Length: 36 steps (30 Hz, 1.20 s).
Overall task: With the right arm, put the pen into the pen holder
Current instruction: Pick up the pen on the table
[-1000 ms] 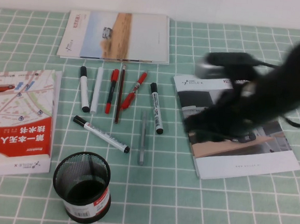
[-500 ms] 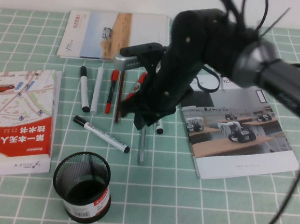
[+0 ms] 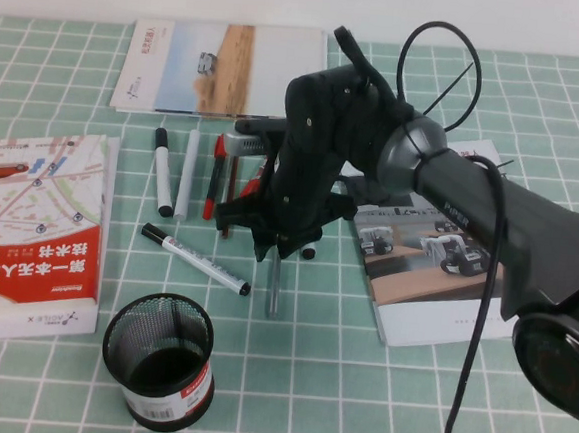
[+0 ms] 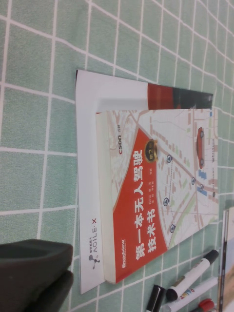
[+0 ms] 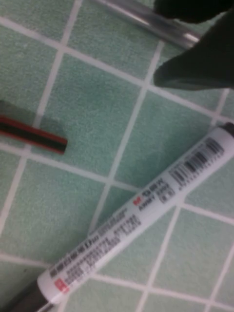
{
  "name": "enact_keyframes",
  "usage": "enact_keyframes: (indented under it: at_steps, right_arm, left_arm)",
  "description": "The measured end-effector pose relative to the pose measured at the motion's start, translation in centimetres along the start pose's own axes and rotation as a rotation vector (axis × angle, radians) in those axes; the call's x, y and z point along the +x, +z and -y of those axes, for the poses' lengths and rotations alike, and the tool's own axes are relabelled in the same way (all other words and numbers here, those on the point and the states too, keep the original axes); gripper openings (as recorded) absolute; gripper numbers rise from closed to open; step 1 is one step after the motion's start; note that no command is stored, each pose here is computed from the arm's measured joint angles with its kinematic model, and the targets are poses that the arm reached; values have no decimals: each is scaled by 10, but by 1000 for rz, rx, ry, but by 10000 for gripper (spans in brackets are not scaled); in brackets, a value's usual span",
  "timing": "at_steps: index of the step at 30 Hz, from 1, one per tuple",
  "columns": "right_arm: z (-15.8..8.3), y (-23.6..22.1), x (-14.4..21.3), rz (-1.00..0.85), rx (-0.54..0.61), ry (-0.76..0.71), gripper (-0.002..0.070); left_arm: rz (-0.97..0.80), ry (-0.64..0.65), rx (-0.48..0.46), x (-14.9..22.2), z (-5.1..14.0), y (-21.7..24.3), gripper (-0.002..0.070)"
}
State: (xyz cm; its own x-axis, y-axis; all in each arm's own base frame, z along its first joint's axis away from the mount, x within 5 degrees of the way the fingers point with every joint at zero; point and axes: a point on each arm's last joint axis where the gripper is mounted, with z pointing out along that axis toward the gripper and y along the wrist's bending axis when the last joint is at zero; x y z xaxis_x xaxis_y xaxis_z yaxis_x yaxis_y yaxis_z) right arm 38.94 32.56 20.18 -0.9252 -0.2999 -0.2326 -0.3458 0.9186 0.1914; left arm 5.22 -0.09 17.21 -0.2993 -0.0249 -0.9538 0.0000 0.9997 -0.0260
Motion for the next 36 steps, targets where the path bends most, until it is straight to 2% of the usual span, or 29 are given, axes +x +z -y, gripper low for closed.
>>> enact_keyframes:
  at_steps: [15,18,22,29,32,36]
  right_arm:
    - [5,15,1,-27,48,16,197]
    - [6,14,1,-28,51,15,160]
    - [7,15,1,-33,61,12,51]
    - [6,12,1,-28,73,-12,50]
    - [5,-2,6,-18,103,-47,50]
    - [2,-52,23,84,80,-83,50]
  left_arm:
    - [0,0,0,0,0,0,-4]
    - [0,0,0,0,0,0,-4]
    - [0,0,0,0,0,0,-4]
    - [0,0,0,0,0,0,-4]
    - [0,0,0,0,0,0,-4]
    - [0,0,0,0,0,0,-4]
